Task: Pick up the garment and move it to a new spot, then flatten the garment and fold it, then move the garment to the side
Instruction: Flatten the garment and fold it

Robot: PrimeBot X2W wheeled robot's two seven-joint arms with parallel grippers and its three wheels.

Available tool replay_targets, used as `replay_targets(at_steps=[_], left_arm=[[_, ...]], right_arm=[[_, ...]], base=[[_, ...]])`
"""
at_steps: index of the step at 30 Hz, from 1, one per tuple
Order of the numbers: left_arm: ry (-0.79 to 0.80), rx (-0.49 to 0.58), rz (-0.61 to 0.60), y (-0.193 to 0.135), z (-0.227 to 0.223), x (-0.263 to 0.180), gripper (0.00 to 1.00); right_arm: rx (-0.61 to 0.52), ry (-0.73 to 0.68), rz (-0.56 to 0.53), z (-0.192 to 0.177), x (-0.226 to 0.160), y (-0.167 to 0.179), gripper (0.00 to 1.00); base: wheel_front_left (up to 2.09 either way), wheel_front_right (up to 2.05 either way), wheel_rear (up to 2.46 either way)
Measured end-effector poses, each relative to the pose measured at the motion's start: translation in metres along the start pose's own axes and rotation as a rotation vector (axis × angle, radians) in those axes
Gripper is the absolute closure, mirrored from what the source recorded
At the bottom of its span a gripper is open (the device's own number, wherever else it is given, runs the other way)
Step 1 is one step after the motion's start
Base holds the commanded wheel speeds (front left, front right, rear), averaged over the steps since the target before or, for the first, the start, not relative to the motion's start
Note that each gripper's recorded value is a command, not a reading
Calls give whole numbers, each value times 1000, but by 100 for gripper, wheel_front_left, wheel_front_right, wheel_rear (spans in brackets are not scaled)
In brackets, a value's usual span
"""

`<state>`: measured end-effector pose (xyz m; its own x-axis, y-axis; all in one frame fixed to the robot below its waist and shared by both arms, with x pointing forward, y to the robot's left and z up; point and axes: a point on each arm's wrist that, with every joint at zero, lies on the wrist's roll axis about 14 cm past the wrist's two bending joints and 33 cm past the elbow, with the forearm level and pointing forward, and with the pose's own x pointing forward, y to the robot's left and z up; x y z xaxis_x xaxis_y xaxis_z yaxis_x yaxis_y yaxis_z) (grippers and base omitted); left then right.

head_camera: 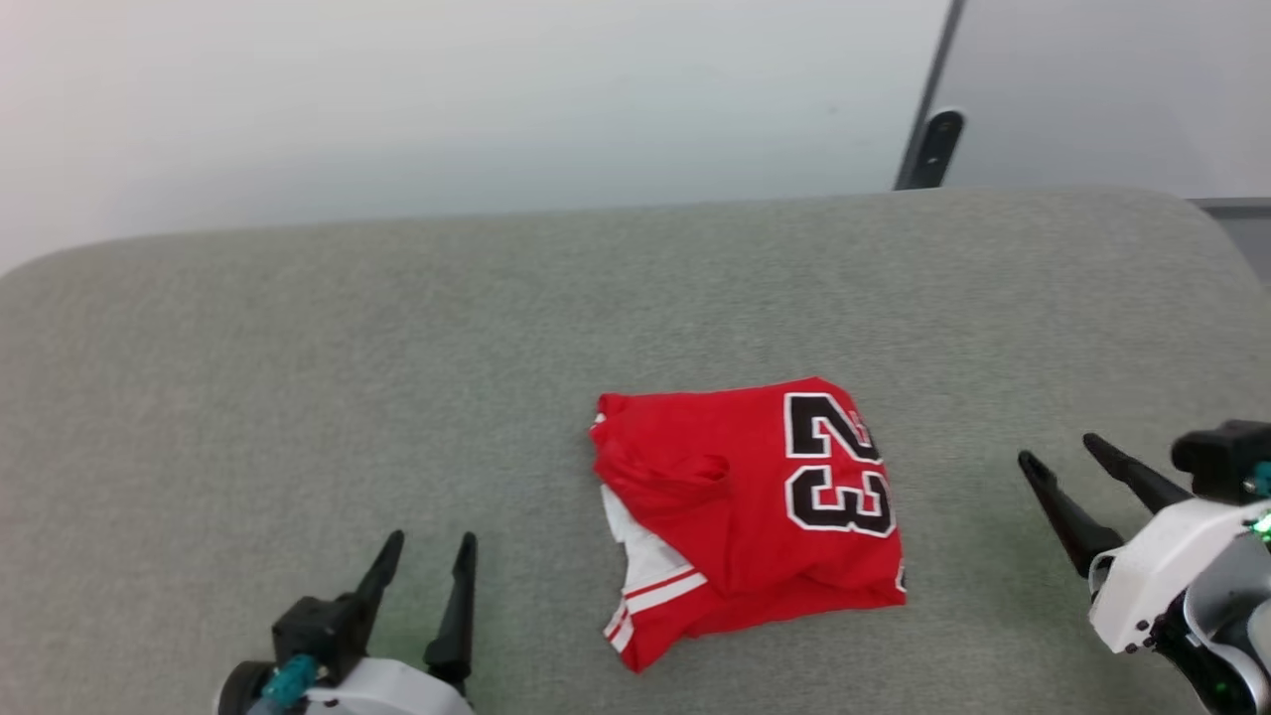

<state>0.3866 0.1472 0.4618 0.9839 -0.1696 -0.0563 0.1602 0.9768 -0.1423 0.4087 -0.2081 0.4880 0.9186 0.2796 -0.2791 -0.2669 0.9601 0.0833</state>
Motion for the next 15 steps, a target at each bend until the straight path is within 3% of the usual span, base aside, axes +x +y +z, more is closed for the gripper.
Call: replay_targets(at_steps=[6,15], left_arm=[[-5,15,6,4,2,-6,0],[-16,29,69,23,4,-34,0]], right_arm=[[35,-126,-72,8,-22,-10,0],[68,-203,-79,2,-43,9,0]], base=[[0,0,0],[0,0,0]])
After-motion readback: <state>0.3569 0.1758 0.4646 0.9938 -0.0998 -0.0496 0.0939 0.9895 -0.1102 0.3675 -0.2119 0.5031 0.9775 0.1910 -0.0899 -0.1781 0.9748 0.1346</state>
